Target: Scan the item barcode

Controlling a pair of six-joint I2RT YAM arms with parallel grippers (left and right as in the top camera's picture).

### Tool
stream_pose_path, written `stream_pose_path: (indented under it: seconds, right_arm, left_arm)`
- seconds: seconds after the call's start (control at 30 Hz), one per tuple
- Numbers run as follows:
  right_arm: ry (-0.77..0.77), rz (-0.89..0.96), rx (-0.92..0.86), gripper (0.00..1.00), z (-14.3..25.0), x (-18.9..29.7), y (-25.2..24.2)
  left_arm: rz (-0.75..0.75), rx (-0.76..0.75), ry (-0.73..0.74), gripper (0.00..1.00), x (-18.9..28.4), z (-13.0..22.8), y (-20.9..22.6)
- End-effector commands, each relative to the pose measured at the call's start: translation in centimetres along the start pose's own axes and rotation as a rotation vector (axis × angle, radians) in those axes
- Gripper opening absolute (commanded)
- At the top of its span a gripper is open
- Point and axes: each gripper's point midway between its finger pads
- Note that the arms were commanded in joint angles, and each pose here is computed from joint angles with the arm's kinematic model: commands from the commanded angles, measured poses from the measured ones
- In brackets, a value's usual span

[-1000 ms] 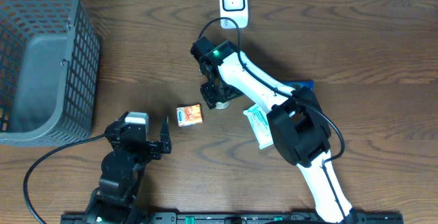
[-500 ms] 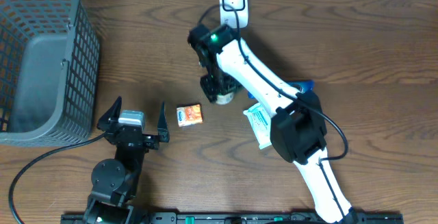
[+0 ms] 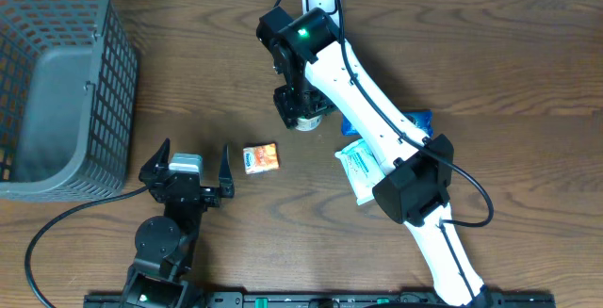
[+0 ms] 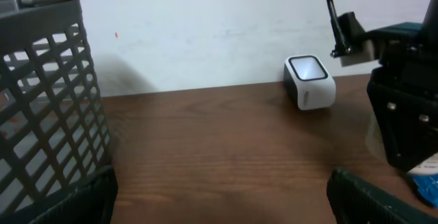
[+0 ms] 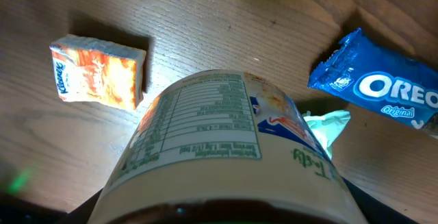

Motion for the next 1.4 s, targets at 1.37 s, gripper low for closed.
stream_pose_path:
  seconds: [1.37]
  right_arm:
    - [0.503,-0.346,-0.335,0.44,8.3,-3.6,5.0]
  left_arm:
    - [-0.064,-0.081,0.591,0.98,7.3,14.7,2.4]
Point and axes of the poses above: each gripper's point midway between its finger pads, its own x axis back along the fingers, its own y axis along the line the jaws close on, z = x × y, and after that the axes turned 2 degrees about -x, right-handed
